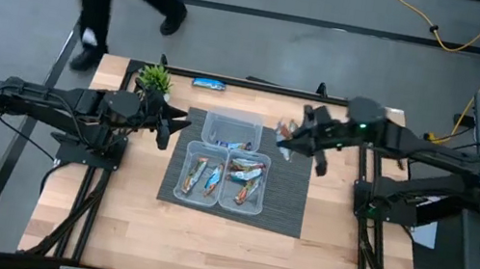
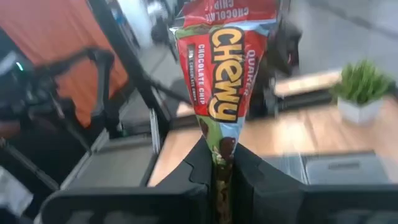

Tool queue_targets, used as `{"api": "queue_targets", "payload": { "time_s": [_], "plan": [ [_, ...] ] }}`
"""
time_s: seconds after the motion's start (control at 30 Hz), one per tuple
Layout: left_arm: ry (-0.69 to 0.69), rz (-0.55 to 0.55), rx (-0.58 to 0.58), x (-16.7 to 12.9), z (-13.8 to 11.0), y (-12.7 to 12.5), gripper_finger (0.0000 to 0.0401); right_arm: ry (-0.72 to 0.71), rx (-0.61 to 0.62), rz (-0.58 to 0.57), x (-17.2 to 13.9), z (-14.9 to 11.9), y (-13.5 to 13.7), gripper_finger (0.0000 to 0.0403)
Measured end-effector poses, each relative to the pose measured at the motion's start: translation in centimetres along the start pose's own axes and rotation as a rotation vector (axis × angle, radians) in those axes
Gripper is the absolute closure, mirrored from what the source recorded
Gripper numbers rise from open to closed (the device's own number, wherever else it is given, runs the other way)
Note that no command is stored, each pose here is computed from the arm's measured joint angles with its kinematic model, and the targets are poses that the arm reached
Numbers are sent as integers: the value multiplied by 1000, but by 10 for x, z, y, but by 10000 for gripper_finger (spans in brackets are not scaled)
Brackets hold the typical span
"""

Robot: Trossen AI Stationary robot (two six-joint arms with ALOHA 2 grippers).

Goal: Pick and place Granola Bars by type
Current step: Put the red granola bar into the bottom right transparent bin

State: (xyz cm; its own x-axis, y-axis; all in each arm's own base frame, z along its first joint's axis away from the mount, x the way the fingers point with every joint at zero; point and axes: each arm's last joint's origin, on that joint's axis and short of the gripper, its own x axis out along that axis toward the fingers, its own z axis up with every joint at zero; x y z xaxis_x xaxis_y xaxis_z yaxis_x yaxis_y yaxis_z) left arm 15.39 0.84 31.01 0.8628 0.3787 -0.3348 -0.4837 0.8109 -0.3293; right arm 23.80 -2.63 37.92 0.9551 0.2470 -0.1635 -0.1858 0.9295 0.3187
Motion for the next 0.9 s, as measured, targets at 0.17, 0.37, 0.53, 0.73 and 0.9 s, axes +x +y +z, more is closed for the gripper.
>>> {"api": "queue_targets", "payload": {
  "time_s": [0.17,0.37,0.53,0.73,0.9],
  "plan": [
    [0,-1,0,0,0,0,238,124,18,-41,25,-17,-8,387],
    [0,0,0,0,0,0,238,286,114,-123,64,-48,-24,377],
    [4,2,2,0,0,0,238,457,156,-208,100,-87,-44,386],
    [9,-6,2,0,-1,0,238,580,220,-258,120,-118,-57,386],
    [12,-11,2,0,-1,0,238,636,234,-273,131,-134,-53,369]
  ]
}}
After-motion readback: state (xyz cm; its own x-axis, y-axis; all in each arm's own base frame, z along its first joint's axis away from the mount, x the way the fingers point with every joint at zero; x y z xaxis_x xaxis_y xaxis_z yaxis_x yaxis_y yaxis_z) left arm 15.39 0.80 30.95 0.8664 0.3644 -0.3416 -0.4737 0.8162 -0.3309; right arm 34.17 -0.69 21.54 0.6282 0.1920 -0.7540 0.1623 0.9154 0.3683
